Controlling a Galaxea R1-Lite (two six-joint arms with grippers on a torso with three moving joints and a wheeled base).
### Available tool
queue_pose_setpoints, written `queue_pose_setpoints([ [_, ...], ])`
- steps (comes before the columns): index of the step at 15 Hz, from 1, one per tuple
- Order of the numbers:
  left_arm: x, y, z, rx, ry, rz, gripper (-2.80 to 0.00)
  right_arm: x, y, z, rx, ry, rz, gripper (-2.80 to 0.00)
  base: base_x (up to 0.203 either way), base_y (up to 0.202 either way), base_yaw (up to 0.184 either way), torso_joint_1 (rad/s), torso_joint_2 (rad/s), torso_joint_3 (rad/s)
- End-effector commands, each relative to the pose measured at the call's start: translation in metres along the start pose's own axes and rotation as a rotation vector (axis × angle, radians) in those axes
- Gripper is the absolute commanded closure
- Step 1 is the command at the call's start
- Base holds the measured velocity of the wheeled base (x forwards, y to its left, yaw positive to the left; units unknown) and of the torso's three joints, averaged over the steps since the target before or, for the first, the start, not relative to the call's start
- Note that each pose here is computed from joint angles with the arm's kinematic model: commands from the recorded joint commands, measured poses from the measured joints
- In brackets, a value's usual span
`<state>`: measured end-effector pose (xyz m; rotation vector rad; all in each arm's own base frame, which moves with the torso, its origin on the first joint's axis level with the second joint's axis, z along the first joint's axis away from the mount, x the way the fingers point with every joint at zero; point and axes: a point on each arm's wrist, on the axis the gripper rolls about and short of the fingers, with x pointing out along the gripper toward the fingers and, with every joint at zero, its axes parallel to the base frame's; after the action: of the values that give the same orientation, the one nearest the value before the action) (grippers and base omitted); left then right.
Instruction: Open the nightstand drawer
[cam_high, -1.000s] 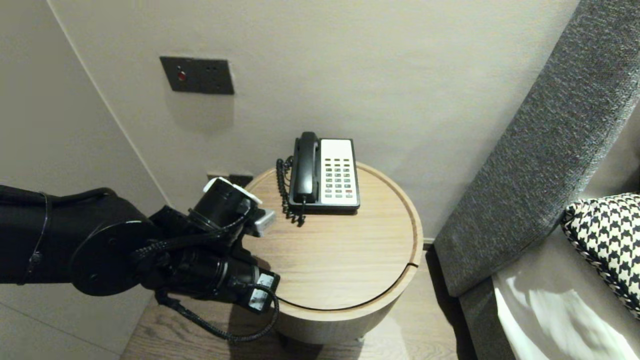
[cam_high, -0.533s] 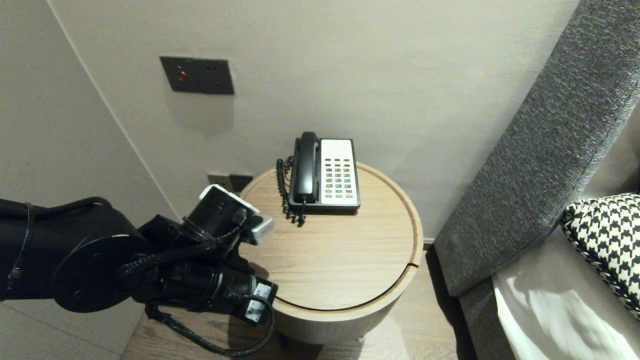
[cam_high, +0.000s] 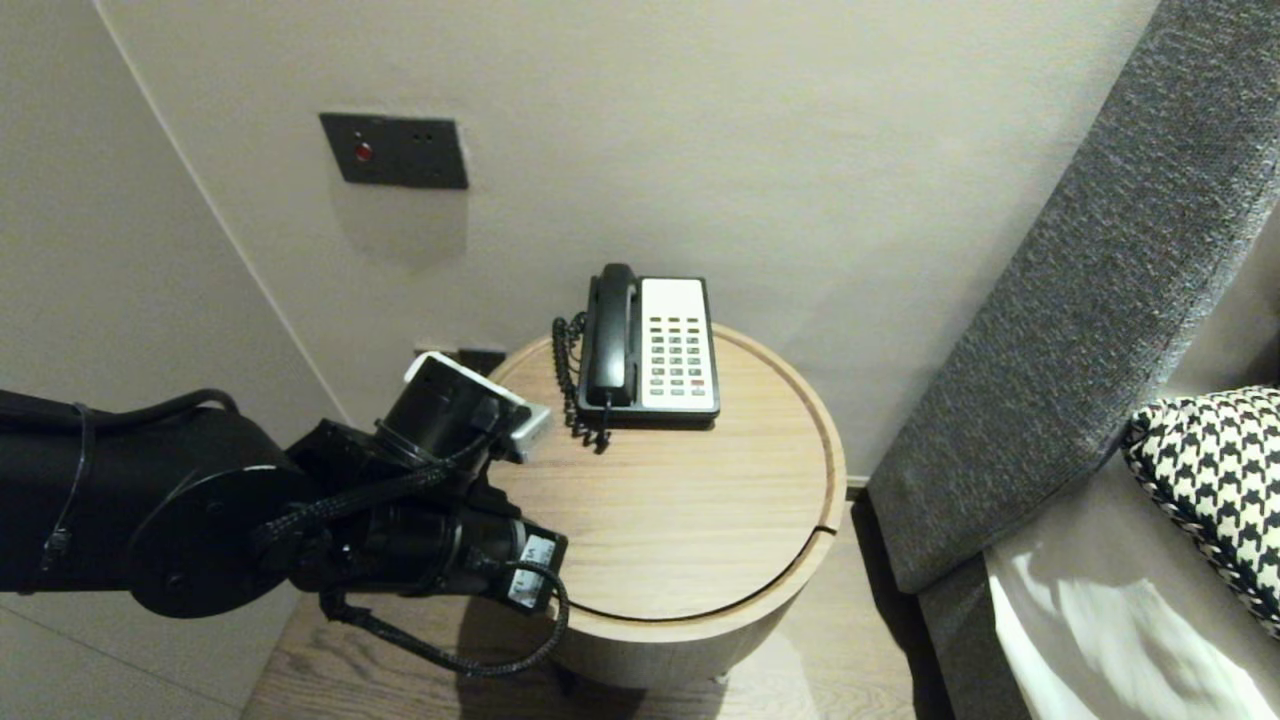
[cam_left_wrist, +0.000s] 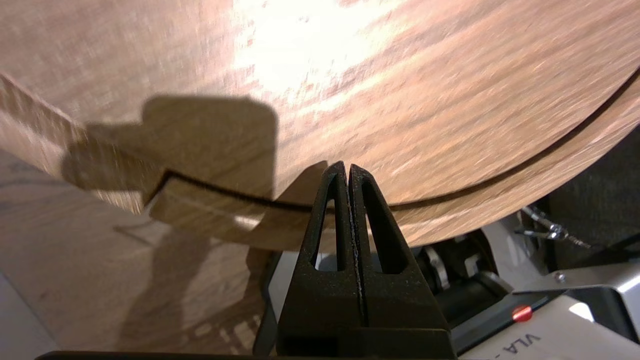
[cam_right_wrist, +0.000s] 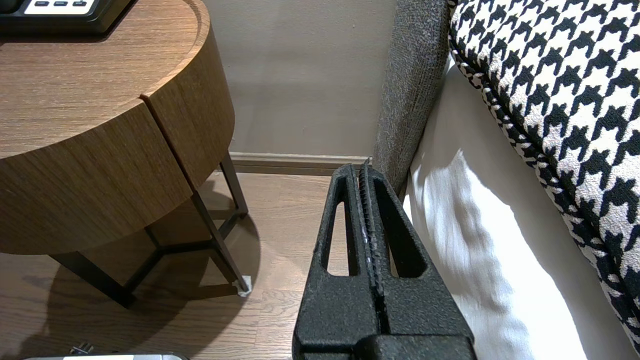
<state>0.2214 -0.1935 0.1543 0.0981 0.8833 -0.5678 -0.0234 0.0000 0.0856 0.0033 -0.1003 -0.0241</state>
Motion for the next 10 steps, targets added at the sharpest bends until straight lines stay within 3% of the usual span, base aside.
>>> queue_pose_setpoints([
  [1, -0.001, -0.001, -0.003, -0.001, 0.010, -0.001, 0.00, 0.002, 0.000, -0.011, -0.001, 0.039, 0.000, 0.00, 0.000, 0.000, 0.000, 0.000, 0.00, 0.000],
  [10, -0.001, -0.001, -0.017, -0.001, 0.078, 0.006, 0.00, 0.002, 0.000, -0.011, -0.001, 0.040, 0.000, 0.00, 0.000, 0.000, 0.000, 0.000, 0.00, 0.000],
])
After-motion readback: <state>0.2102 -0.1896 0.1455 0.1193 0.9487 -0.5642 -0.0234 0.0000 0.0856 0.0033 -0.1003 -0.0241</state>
